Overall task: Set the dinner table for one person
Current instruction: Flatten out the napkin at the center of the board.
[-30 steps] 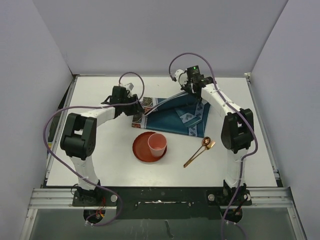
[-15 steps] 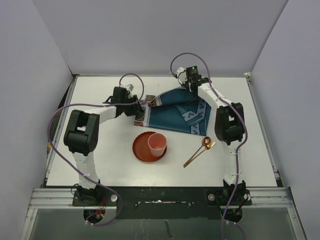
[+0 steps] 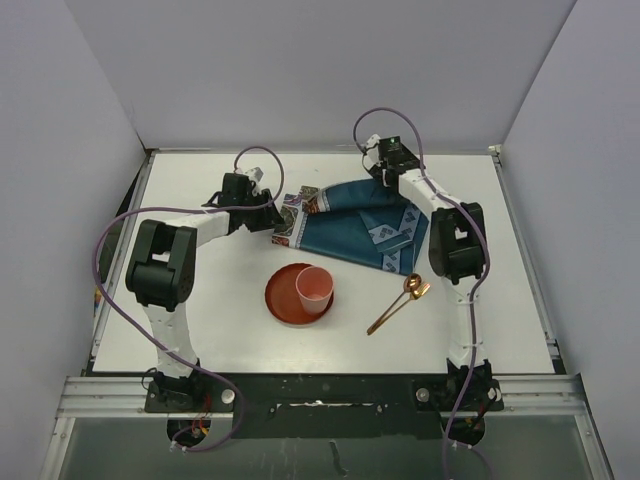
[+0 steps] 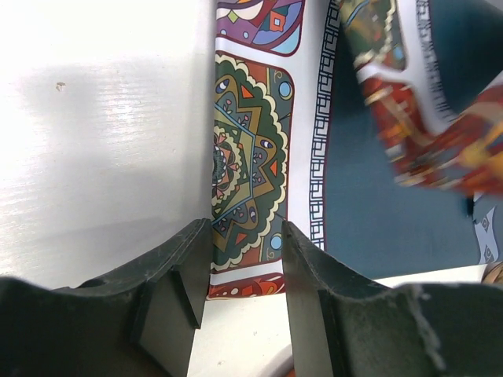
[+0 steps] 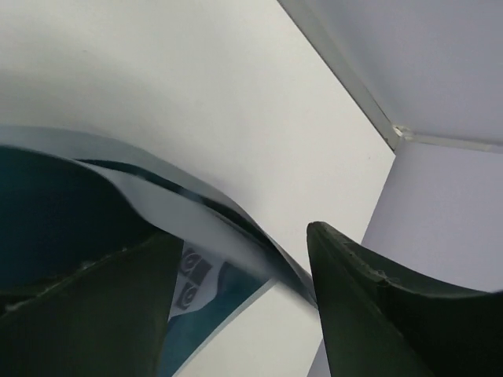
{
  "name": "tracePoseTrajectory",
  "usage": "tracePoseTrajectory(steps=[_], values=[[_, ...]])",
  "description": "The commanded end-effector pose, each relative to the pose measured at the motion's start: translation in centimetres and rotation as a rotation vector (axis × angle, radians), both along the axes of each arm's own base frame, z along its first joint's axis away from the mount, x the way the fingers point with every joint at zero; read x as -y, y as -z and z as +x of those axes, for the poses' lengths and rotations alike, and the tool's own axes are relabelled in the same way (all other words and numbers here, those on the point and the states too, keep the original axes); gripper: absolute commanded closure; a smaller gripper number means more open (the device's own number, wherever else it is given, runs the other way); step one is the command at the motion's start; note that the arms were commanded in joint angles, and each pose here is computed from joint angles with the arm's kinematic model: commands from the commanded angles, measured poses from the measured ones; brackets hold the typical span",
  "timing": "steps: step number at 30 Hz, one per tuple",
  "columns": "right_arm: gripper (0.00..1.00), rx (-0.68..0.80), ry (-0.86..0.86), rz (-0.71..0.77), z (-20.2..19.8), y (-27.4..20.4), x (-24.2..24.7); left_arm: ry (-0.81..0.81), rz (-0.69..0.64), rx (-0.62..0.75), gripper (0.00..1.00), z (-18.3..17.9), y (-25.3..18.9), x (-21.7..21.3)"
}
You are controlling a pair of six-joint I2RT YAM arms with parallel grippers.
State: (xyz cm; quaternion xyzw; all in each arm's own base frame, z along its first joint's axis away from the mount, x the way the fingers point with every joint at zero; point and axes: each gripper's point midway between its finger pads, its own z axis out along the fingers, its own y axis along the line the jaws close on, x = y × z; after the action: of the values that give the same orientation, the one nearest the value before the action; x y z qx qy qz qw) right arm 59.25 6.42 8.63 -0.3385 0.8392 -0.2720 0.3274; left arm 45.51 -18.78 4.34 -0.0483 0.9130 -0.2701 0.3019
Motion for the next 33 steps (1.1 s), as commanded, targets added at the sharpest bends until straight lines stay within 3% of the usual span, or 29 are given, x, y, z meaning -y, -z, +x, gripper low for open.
tracePoseTrajectory(steps=[1, 9, 14, 17, 18, 24, 28, 33], values=[[0.35, 0.174, 0.087, -0.03, 1.4, -5.2, 2.1, 0.013, -0.012, 0.098, 0.61, 2.0, -2.7, 0.3], [0.56, 0.107, 0.125, 0.016, 0.5, -3.8, 4.1, 0.015, -0.029, 0.087, 0.61, 2.2, -2.3, 0.5], [0.58, -0.036, 0.036, 0.166, -1.9, -1.2, 1.1, 0.017, -0.032, 0.08, 0.61, 2.2, -2.0, 0.6], [0.88, -0.117, 0.0, 0.235, -2.5, 0.3, 0.4, 0.015, -0.03, 0.072, 0.61, 2.1, -1.8, 0.3], [0.91, -0.132, -0.005, 0.253, -2.4, 0.5, 0.2, 0.016, -0.031, 0.071, 0.61, 2.1, -1.8, 0.3], [0.7, -0.126, -0.041, 0.279, -1.0, -0.8, -0.1, 0.022, -0.025, 0.077, 0.61, 2.1, -2.1, 0.0], [0.65, -0.108, -0.125, 0.266, -1.4, -3.5, -1.9, 0.017, -0.021, 0.079, 0.61, 2.2, -2.0, -0.4], [0.26, -0.229, -0.347, 0.305, -6.2, -4.3, -8.3, -0.019, -0.02, -0.003, 0.62, 2.0, 0.0, -0.6]])
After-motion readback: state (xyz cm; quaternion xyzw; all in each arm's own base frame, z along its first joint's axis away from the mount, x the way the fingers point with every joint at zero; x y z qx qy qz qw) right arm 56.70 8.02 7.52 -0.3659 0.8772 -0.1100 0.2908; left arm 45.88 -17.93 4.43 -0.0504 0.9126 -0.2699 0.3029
